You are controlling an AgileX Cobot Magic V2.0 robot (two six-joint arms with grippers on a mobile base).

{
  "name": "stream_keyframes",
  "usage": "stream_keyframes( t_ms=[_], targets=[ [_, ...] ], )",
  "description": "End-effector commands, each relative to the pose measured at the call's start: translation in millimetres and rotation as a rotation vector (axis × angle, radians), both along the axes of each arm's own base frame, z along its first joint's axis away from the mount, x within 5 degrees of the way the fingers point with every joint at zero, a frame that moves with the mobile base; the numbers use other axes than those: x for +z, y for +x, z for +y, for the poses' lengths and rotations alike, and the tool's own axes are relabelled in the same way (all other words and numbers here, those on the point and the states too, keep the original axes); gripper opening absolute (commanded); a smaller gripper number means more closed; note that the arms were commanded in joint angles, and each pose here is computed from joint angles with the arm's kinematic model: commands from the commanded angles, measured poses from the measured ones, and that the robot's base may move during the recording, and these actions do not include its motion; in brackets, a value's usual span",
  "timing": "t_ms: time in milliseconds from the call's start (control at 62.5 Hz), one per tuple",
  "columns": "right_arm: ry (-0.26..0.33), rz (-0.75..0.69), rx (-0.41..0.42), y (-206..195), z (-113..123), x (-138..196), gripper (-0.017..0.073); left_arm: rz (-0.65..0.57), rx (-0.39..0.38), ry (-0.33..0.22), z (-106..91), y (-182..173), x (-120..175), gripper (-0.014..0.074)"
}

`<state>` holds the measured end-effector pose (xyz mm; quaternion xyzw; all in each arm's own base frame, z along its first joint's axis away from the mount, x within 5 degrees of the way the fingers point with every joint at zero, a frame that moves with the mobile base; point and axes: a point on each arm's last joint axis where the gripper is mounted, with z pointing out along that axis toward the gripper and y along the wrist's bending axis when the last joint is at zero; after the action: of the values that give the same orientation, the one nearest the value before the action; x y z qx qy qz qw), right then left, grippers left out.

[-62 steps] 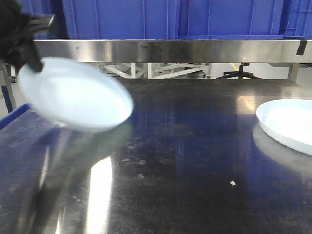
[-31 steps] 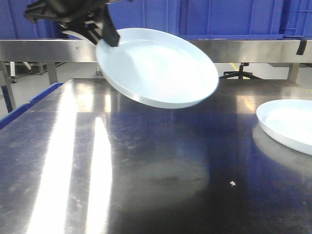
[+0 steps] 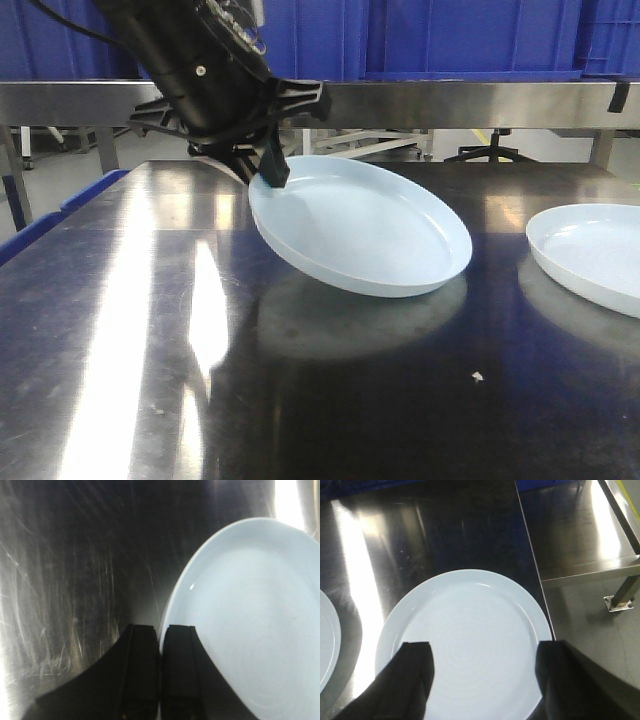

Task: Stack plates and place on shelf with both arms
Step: 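Lift the plate with the left gripper and set it down mid-table, then open the left gripper and raise it away from the plate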

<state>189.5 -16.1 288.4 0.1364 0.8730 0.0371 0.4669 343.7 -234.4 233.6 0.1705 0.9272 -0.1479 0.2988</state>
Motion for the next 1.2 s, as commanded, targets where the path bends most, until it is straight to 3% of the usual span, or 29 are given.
stream_keyframes(
  t_ms=[0, 112, 256, 336, 480, 624, 912, 1056, 1184],
  targets=[
    [-0.029, -0.110, 0.003, 5, -1, 19, 0.0542, -0.101, -0.006, -0.063, -3.2, 1, 31, 0.0100],
    [-0.029, -0.110, 0.003, 5, -1, 19, 0.0542, -0.093, -0.020, -0.019, -2.1, 2, 25, 0.0157],
    [-0.029, -0.111, 0.003, 5, -1, 19, 0.0542, -0.098, -0.035, 0.028, 1.0, 2, 24, 0.0384],
    [-0.029, -0.111, 0.003, 5, -1, 19, 0.0542, -0.089, -0.029, 0.037, 3.7, 3, 24, 0.0428],
    [-0.029, -0.111, 0.003, 5, -1, 19, 0.0542, -0.077, -0.008, 0.044, 10.8, 7, 37, 0.0342],
    [-0.029, -0.111, 0.003, 5, -1, 19, 0.0542, -0.142, 0.050, 0.005, 33.4, 10, 68, 0.0067],
    [-0.029, -0.112, 0.003, 5, -1, 19, 0.0542, -0.257, 0.231, -0.023, 117.6, -6, 119, 0.0097],
    [-0.029, -0.112, 0.003, 5, -1, 19, 0.0542, -0.274, 0.335, -0.019, 161.0, -28, 113, 0.0097],
    [-0.029, -0.112, 0.003, 5, -1, 19, 0.0542, -0.276, 0.406, -0.028, 187.4, -56, 95, 0.0097]
  ],
)
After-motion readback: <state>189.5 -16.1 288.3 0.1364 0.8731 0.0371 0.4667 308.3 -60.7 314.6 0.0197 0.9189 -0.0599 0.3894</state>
